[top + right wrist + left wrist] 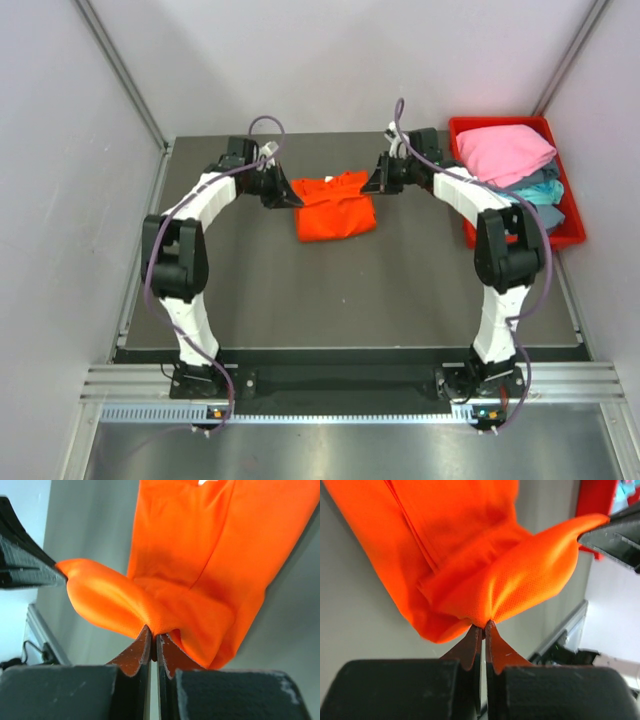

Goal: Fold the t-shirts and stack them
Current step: Fold the tshirt

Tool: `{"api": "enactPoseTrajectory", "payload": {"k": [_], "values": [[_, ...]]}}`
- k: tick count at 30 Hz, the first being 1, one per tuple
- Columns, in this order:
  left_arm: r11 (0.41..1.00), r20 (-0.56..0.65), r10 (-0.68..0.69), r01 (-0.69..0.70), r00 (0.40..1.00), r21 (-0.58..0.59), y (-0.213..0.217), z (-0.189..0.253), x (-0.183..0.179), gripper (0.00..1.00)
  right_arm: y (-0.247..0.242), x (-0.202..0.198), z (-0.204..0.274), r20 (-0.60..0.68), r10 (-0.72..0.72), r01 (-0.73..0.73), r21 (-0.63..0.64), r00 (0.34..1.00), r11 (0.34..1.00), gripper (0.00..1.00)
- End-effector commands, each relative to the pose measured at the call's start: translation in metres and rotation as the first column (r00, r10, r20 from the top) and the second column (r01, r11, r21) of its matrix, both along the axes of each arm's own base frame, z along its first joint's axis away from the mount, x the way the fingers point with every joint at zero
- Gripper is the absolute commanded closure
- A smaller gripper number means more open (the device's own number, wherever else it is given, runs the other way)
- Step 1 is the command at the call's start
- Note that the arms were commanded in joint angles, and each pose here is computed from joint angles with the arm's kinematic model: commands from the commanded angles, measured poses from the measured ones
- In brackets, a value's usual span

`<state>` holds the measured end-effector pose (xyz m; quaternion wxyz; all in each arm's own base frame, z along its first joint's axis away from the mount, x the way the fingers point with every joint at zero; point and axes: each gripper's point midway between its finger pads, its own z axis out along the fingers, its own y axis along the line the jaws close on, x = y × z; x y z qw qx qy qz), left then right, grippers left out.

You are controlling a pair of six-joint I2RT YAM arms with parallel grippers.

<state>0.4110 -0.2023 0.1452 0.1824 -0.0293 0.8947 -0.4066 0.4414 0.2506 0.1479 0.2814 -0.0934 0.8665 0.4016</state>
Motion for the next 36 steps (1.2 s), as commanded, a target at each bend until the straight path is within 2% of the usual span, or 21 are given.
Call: {"api": "enactPoseTrajectory", "payload": {"k": [1, 2, 8, 18, 23, 27, 30, 31, 32, 33, 34, 36], "values": [[0.999, 0.071, 0.006, -0.009, 0.997, 0.035, 0.008, 0.0, 0.036, 1.0, 0.009, 0.033, 0.004, 0.094, 0.008, -0.007, -0.009, 0.995, 1.0, 1.0], [0.999, 0.106, 0.007, -0.011, 0.994, 0.038, 0.01, 0.007, 0.049, 1.0, 0.011, 0.043, 0.01, 0.115, 0.004, -0.004, -0.006, 0.993, 1.0, 1.0], [0.998, 0.125, 0.002, -0.01, 0.992, 0.062, 0.009, -0.017, 0.09, 1.0, 0.017, 0.076, -0.007, 0.13, -0.015, 0.017, -0.012, 0.991, 1.0, 1.0], [0.992, 0.171, 0.02, -0.04, 0.985, 0.116, 0.014, -0.036, 0.12, 1.0, 0.018, 0.108, -0.019, 0.168, -0.052, 0.055, -0.014, 0.984, 0.998, 1.0], [0.988, 0.24, 0.029, -0.065, 0.97, 0.141, 0.015, -0.033, 0.146, 1.0, 0.014, 0.126, -0.016, 0.204, -0.083, 0.088, -0.017, 0.975, 0.996, 1.0], [0.976, 0.28, 0.042, -0.099, 0.959, 0.193, 0.02, -0.042, 0.163, 1.0, 0.01, 0.133, -0.036, 0.193, -0.098, 0.108, -0.041, 0.976, 0.993, 1.0], [0.956, 0.31, 0.051, -0.137, 0.949, 0.261, 0.028, -0.051, 0.176, 0.93, 0.008, 0.14, -0.042, 0.209, -0.109, 0.124, -0.058, 0.972, 0.991, 0.99], [0.951, 0.325, 0.053, -0.148, 0.944, 0.273, 0.028, -0.049, 0.179, 0.88, 0.008, 0.143, -0.039, 0.223, -0.111, 0.127, -0.061, 0.969, 0.99, 0.96], [0.938, 0.332, 0.066, -0.172, 0.941, 0.301, 0.032, -0.049, 0.182, 0.82, 0.008, 0.144, -0.039, 0.238, -0.103, 0.123, -0.074, 0.966, 0.99, 0.78], [0.932, 0.338, 0.065, -0.178, 0.939, 0.315, 0.033, -0.046, 0.183, 0.57, 0.008, 0.146, -0.033, 0.259, -0.099, 0.123, -0.078, 0.961, 0.989, 0.65], [0.928, 0.353, 0.062, -0.184, 0.934, 0.324, 0.033, -0.039, 0.184, 0.5, 0.007, 0.148, -0.027, 0.278, -0.101, 0.13, -0.09, 0.955, 0.987, 0.48], [0.92, 0.366, 0.078, -0.208, 0.927, 0.331, 0.037, -0.021, 0.181, 0.39, 0.003, 0.15, -0.005, 0.33, -0.099, 0.141, -0.105, 0.939, 0.984, 0.34]]}}
